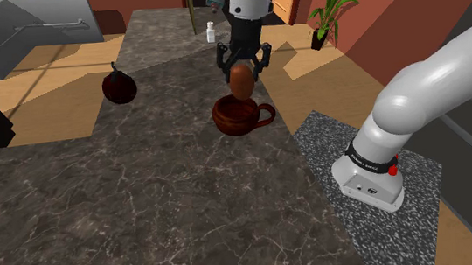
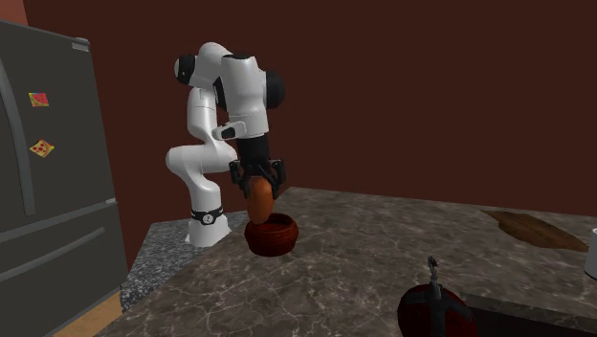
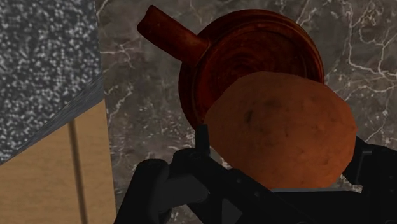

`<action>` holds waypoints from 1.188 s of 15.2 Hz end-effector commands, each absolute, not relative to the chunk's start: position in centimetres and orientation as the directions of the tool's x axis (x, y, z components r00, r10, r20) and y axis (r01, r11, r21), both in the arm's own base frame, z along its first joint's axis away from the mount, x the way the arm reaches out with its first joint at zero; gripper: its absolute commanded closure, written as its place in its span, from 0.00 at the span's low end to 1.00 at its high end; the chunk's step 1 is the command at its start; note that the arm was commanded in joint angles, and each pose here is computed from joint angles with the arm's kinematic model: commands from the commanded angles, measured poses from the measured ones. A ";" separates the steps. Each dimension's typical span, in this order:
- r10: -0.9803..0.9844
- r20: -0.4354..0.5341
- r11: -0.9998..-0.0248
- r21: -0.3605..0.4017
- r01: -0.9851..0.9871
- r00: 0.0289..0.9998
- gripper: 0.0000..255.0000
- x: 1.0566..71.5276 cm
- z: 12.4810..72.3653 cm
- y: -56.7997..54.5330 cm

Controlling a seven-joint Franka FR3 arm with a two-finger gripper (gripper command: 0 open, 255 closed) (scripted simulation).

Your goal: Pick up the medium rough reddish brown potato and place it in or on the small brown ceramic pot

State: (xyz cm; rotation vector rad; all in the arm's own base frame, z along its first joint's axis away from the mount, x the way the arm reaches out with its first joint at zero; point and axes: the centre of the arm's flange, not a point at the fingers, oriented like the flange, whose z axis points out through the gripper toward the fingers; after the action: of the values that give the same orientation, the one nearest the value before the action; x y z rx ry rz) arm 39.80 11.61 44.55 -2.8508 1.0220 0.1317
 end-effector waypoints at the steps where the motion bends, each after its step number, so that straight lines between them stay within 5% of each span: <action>1: -0.628 -0.123 -0.767 -0.069 -0.638 0.768 0.00 39.8 44.2 11.5; 18: -0.628 -0.123 -0.767 -0.069 -0.638 0.768 0.00 40.0 49.2 10.9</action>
State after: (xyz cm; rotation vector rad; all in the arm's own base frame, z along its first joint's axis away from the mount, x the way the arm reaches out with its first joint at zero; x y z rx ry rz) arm 40.00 10.89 49.19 -2.8529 1.0249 0.1408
